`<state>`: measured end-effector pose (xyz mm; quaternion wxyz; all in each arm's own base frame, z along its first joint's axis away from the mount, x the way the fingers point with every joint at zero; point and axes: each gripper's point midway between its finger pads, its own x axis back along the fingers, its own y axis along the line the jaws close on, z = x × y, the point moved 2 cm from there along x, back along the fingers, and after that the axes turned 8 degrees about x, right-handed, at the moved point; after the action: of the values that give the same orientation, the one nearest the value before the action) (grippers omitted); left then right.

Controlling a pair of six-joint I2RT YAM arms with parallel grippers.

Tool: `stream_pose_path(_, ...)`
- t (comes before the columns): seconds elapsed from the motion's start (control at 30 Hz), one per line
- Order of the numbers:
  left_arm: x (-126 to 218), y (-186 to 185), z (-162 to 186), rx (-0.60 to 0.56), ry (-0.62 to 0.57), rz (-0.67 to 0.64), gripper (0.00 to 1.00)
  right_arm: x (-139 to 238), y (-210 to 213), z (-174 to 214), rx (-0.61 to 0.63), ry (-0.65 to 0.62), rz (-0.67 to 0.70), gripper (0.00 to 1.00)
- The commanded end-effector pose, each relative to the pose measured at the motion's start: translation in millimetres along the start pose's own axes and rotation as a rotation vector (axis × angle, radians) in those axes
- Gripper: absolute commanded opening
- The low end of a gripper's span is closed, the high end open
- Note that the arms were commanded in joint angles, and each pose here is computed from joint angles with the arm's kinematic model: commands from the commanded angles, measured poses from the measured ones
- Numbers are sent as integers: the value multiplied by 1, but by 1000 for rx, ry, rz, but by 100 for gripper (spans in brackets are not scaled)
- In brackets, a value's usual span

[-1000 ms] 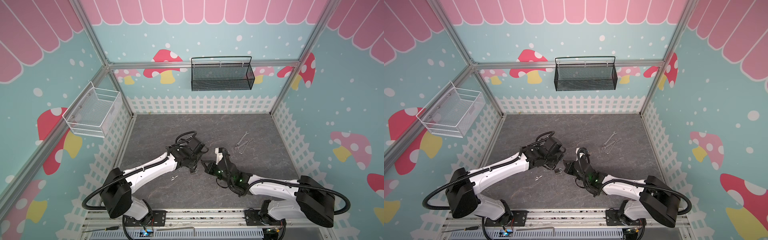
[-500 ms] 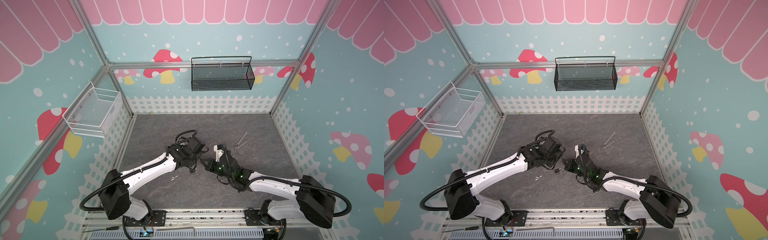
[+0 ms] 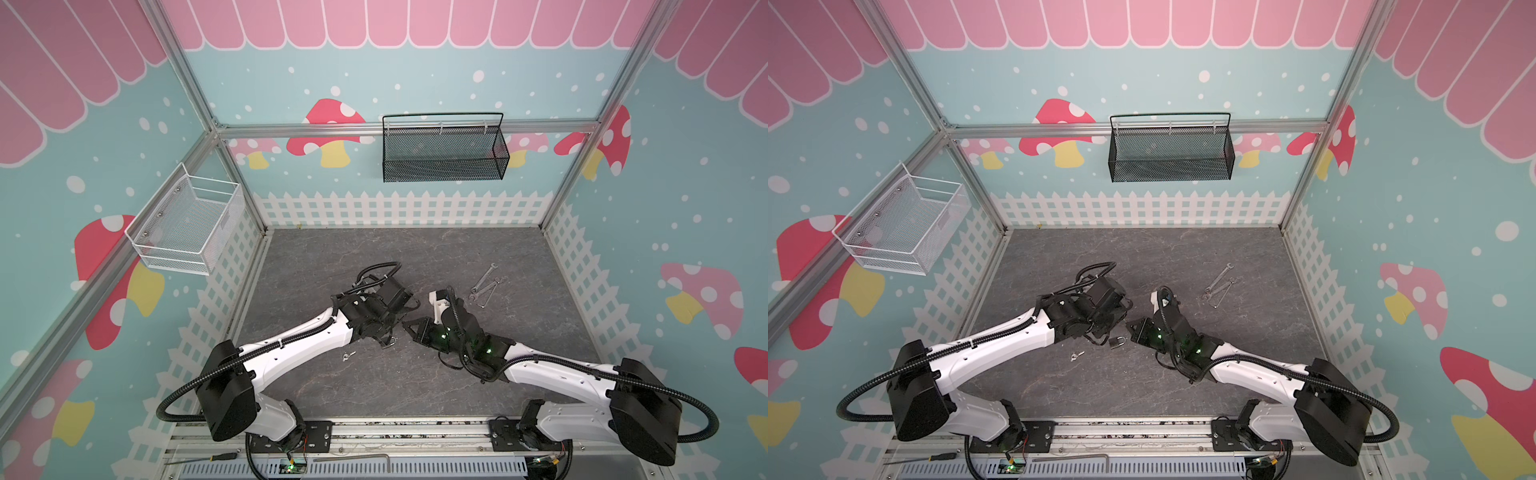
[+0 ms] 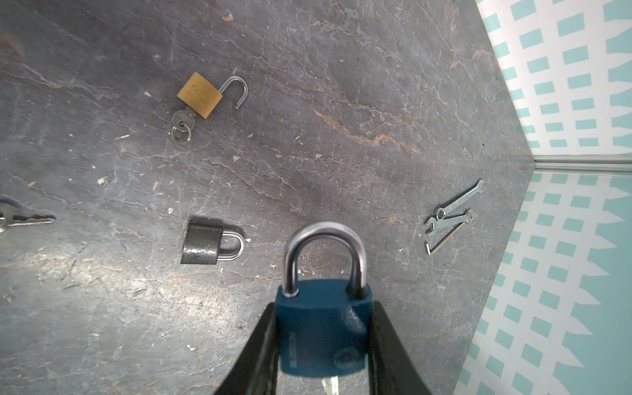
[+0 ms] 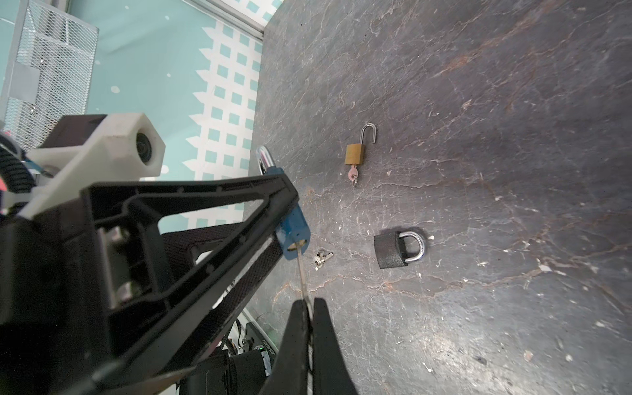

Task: Unlock with the key
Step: 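Push the key into the blue padlock's keyhole with the right gripper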

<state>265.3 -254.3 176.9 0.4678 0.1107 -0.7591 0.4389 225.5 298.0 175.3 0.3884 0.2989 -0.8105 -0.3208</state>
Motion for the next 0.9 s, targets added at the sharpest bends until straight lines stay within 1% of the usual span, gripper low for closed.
stream_pose_path(0.0, 4, 16, 16, -61, 53, -68, 0, 14, 30, -45, -24, -169, -65, 0)
stream_pose_path(0.2, 3, 18, 16, -34, 52, -77, 0, 15, 20, -42, -22, -167, -19, 0)
stream_pose_path(0.37, 5, 16, 19, 100, 84, -52, 0, 12, 23, -36, 26, -161, 15, 0)
stream_pose_path(0.53, 11, 6, 18, 276, 106, 34, 0, 10, 23, -29, 62, -169, 35, 0)
stream_pose_path(0.63, 16, -3, 16, 358, 113, 84, 0, 6, 25, -21, 80, -167, 29, 0)
stream_pose_path(0.77, 22, -10, 14, 427, 115, 118, 0, 2, 31, -15, 112, -165, 12, 0)
stream_pose_path(0.87, 25, -14, 14, 448, 123, 134, 0, 1, 36, -15, 147, -183, 18, 0)
